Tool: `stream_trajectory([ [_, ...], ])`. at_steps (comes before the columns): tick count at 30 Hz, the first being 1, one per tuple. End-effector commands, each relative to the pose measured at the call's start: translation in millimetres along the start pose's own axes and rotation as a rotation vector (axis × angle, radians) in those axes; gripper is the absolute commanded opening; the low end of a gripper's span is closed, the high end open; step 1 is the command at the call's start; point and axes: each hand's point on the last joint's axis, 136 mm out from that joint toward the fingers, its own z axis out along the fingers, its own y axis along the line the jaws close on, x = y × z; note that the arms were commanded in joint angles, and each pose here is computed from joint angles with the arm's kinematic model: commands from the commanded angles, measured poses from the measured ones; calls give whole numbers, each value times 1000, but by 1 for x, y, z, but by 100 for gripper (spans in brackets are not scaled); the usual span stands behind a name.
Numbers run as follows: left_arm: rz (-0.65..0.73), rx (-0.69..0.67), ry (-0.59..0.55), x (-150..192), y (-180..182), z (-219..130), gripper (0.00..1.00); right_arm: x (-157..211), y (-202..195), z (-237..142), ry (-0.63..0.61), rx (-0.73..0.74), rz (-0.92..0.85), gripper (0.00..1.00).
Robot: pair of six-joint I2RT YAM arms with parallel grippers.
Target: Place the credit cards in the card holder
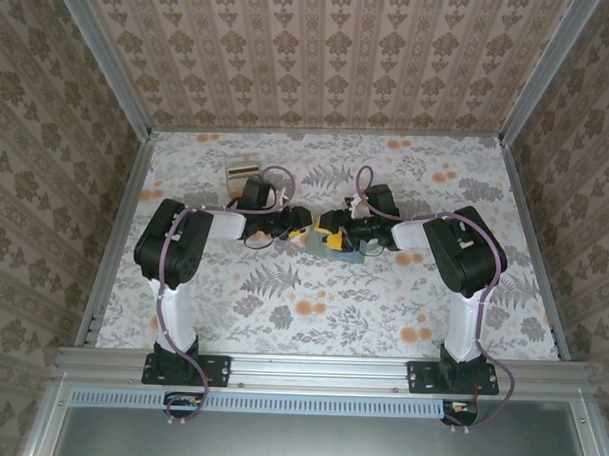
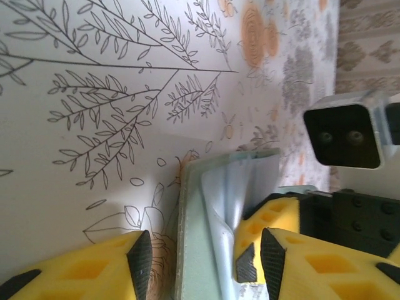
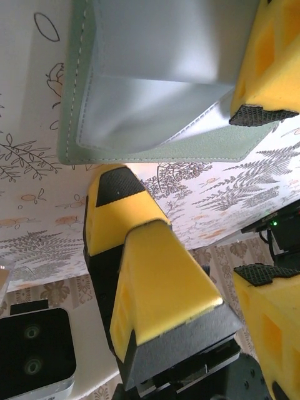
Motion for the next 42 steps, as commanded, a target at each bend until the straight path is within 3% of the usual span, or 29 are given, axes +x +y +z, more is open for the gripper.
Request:
stream_trajectory([
  [1, 39, -250, 48, 21, 46, 2, 53, 4, -6, -1, 20, -12, 14, 63],
  [8, -16, -231, -30, -1, 44, -21, 47, 5, -9, -3, 18, -9, 19, 63],
  [14, -38, -45, -136, -35, -5, -45, 37, 5, -16, -6, 19, 5, 32, 63],
  [17, -21, 43, -128, -37, -32, -46, 28, 5, -16, -6, 19, 6, 33, 63],
  [25, -64, 161, -94, -36, -55, -20, 16, 3, -13, -7, 17, 3, 29, 63],
  [37, -56, 104, -8, -15, -46, 15, 1, 5, -14, -8, 21, 18, 22, 63],
  [42, -48, 87, 31, -2, -45, 27, 0, 5, -15, -8, 24, 21, 23, 63],
])
